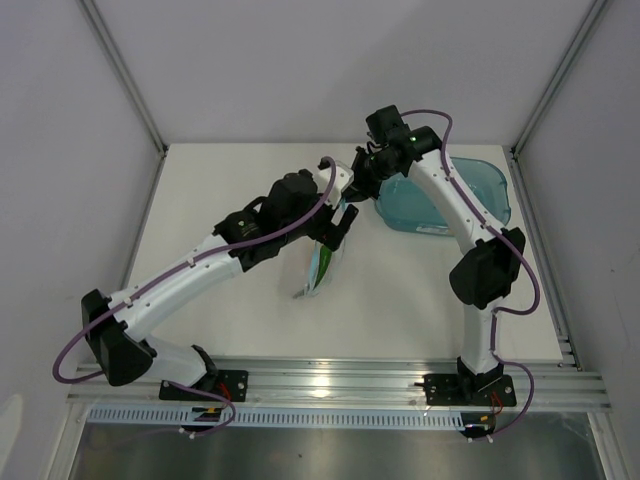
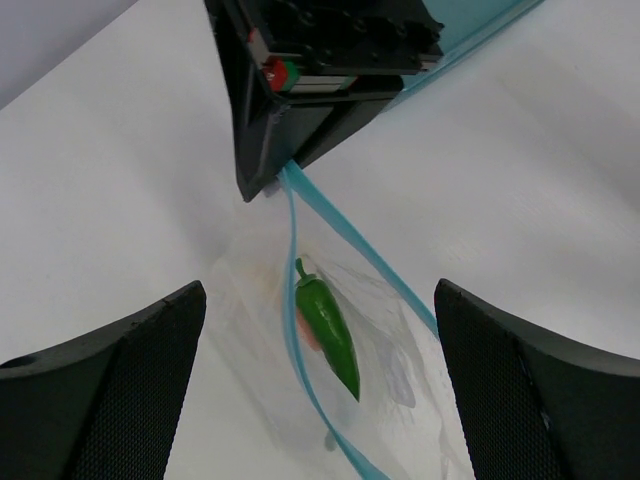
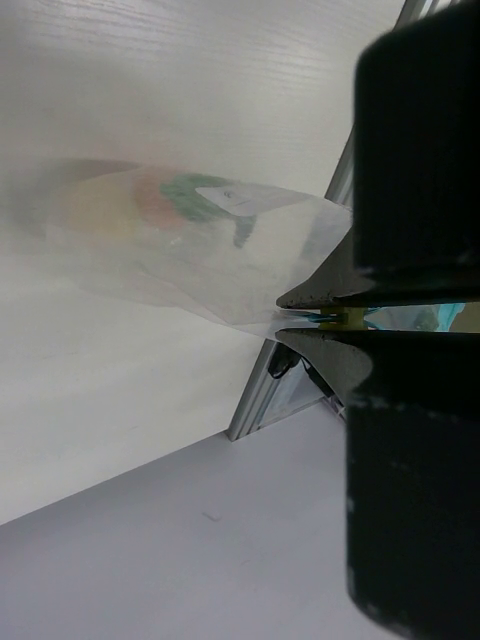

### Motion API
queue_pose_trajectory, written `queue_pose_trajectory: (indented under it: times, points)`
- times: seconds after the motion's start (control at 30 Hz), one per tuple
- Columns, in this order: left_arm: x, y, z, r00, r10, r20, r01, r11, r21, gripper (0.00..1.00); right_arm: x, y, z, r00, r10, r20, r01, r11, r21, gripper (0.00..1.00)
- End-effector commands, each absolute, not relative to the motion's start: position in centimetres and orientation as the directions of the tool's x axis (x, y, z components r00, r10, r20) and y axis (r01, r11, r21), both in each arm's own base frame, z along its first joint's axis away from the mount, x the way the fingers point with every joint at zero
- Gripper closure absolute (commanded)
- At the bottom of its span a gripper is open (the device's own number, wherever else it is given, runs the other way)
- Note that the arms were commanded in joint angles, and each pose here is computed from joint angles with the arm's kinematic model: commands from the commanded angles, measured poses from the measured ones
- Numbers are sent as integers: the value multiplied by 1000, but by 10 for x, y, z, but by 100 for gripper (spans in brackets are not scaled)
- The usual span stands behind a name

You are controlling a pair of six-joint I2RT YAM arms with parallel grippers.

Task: Place the food in the zip-top bag and seal the zipper
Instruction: Adjust the zipper food storage bag at the center of the board.

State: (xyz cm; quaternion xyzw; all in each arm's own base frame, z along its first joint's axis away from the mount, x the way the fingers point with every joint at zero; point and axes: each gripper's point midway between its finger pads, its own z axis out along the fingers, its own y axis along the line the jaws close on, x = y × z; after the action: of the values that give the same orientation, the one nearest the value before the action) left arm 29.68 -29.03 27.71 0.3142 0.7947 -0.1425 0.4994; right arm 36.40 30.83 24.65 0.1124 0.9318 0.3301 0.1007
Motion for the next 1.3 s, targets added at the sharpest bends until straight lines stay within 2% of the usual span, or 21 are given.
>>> queue_pose_trajectory:
  times: [0.0,0.17,0.43,0.6,0.7,0.8,0.83,0.9,0.93,1.0,1.03,1.1,1.13,1.17,1.27]
  points:
    - [289,-306,302,-259,320,-911,682,729,62,4,361,312,261,-954,274,-123,126,737,664,100]
    - [283,-316,292,-308,323,-895,685,728,27,4,359,310,261,-952,282,-124,134,743,656,100]
    - [296,-301,244,-472,363,-803,551,833,53,4,354,311,260,-945,300,-128,152,754,639,100]
    - [293,-296,226,-496,369,-786,541,839,53,10,351,310,257,-942,313,-124,168,756,633,100]
    - [289,-296,223,-504,376,-777,552,833,45,19,352,310,257,-940,316,-126,168,754,635,100]
    - [284,-295,221,-512,385,-768,567,823,34,35,352,309,257,-939,318,-130,169,755,634,100]
    - [280,-297,222,-512,386,-768,582,813,21,46,352,309,256,-939,320,-130,169,754,635,100]
    - [276,-297,222,-510,393,-765,599,801,11,60,353,309,255,-937,323,-130,173,754,634,95]
    - [272,-299,226,-508,391,-767,614,789,-5,70,353,309,255,-937,325,-131,172,753,636,91]
    - [269,-299,230,-500,396,-770,631,775,-12,79,353,310,255,-936,326,-131,173,753,634,86]
    - [265,-299,231,-497,403,-768,643,766,-15,88,354,310,255,-937,322,-138,165,754,636,81]
    - [262,-296,231,-503,412,-760,653,757,-21,99,355,308,256,-934,322,-155,157,759,632,72]
    - [261,-294,235,-500,406,-765,656,754,-29,99,355,307,256,-933,319,-164,151,764,628,62]
    - [257,-294,236,-504,406,-762,670,741,-48,99,356,304,257,-933,307,-186,131,773,621,56]
    - [248,-290,242,-526,378,-762,693,710,-126,99,362,292,261,-925,288,-248,92,804,588,48]
